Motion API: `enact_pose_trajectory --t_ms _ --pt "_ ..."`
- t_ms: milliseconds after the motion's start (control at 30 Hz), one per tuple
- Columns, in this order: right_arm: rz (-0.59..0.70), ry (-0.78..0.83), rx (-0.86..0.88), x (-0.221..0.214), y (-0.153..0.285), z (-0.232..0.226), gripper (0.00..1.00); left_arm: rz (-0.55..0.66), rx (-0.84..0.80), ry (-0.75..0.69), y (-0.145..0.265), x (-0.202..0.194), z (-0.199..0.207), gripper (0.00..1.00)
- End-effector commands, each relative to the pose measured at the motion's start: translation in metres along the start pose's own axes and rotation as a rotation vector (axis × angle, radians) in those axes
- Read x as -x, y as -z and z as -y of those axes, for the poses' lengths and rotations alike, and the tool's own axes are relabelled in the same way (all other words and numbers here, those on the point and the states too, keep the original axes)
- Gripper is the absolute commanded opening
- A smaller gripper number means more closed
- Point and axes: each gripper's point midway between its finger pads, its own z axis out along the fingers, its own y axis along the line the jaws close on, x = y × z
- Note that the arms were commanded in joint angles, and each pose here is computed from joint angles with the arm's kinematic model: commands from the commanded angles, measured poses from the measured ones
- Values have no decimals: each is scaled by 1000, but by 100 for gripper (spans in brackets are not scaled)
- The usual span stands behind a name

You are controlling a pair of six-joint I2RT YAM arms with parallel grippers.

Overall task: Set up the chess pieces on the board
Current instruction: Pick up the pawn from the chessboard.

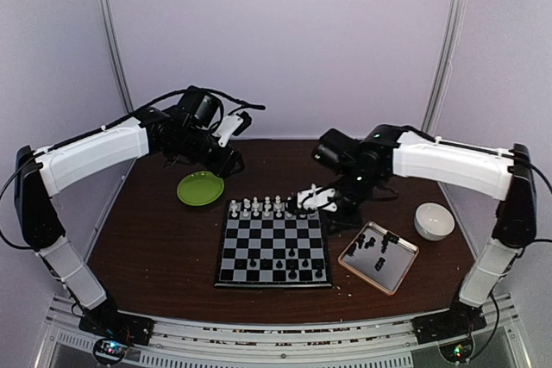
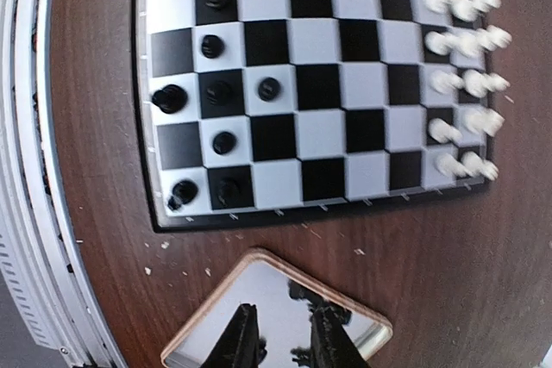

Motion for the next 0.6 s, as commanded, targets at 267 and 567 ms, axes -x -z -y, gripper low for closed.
enact_pose_trajectory --t_ms 267,567 --pt "478 -457 -358 -77 99 74 54 -164 -205 -139 -45 -20 96 43" --pt "539 -578 -407 -101 93 93 99 -304 -240 -217 -75 -62 157 40"
